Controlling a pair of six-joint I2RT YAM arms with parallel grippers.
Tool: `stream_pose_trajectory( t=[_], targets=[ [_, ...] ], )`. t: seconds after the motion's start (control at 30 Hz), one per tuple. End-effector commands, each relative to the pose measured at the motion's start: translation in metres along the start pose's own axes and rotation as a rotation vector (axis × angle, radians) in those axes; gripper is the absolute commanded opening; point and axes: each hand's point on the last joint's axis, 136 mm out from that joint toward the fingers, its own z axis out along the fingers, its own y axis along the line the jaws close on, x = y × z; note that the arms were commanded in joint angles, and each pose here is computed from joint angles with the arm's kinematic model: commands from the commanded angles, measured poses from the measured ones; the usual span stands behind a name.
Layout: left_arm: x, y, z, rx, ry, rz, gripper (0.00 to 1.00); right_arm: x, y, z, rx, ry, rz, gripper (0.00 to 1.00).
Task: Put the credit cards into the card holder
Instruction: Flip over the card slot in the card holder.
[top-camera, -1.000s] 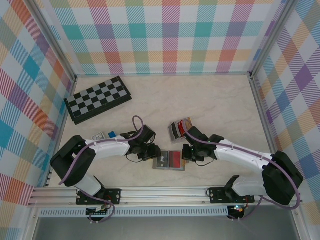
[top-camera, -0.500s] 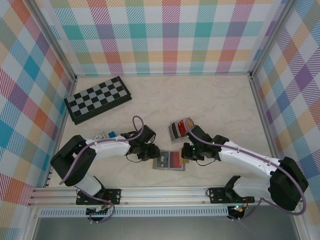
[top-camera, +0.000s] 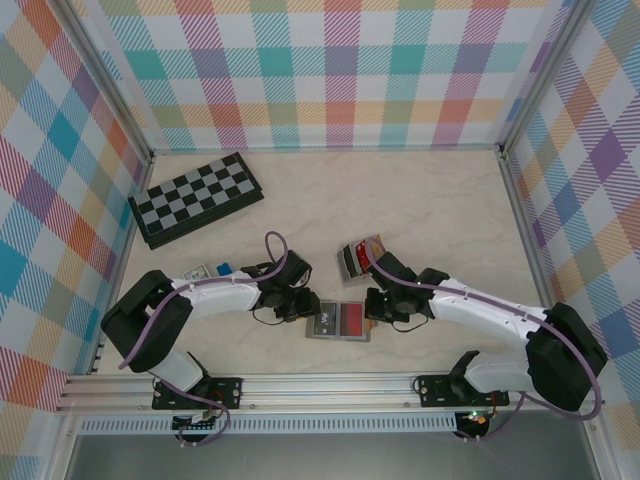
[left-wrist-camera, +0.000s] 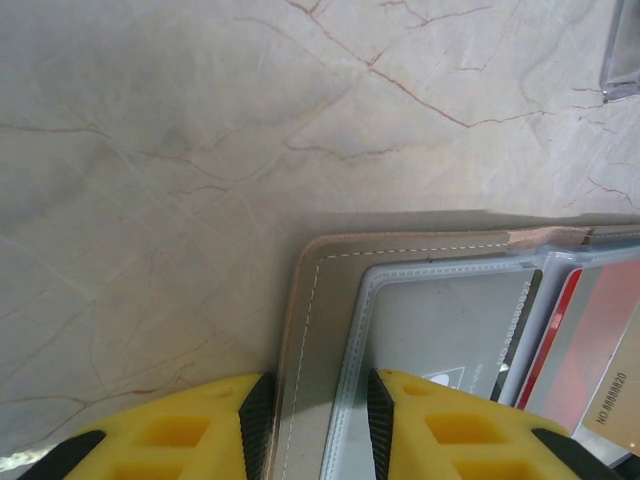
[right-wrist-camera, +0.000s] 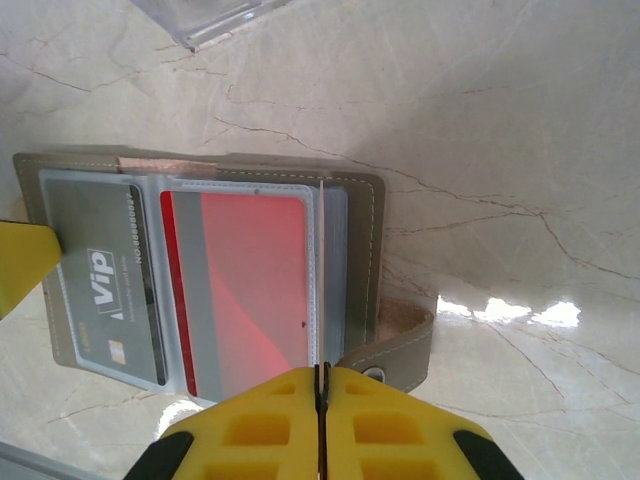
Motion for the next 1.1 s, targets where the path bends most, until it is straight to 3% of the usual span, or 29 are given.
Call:
stream_pose_trajectory(
  t=[0.0, 0.2, 0.53, 1.07],
  targets=[
    [0.01, 0.005, 0.014, -0.023, 0.041, 0.015, 0.34, 0.003, 0.0, 0.01, -0.003, 0.018, 0.001, 0.07],
    [0.011, 0.006, 0.015, -0.023, 0.044, 0.014, 0.34, 0.005, 0.005, 0.017, -0.039, 0.028, -0.009, 0.06],
    [0.01, 0.005, 0.015, -0.022, 0.04, 0.013, 0.33, -0.008, 0.027, -0.02, -0.121, -0.046, -0.047, 0.08],
    [0.008, 0.001, 0.013, -0.01, 0.031, 0.017, 0.3, -0.006, 0.062, -0.023, -0.228, 0.014, -0.11, 0.09]
  ],
)
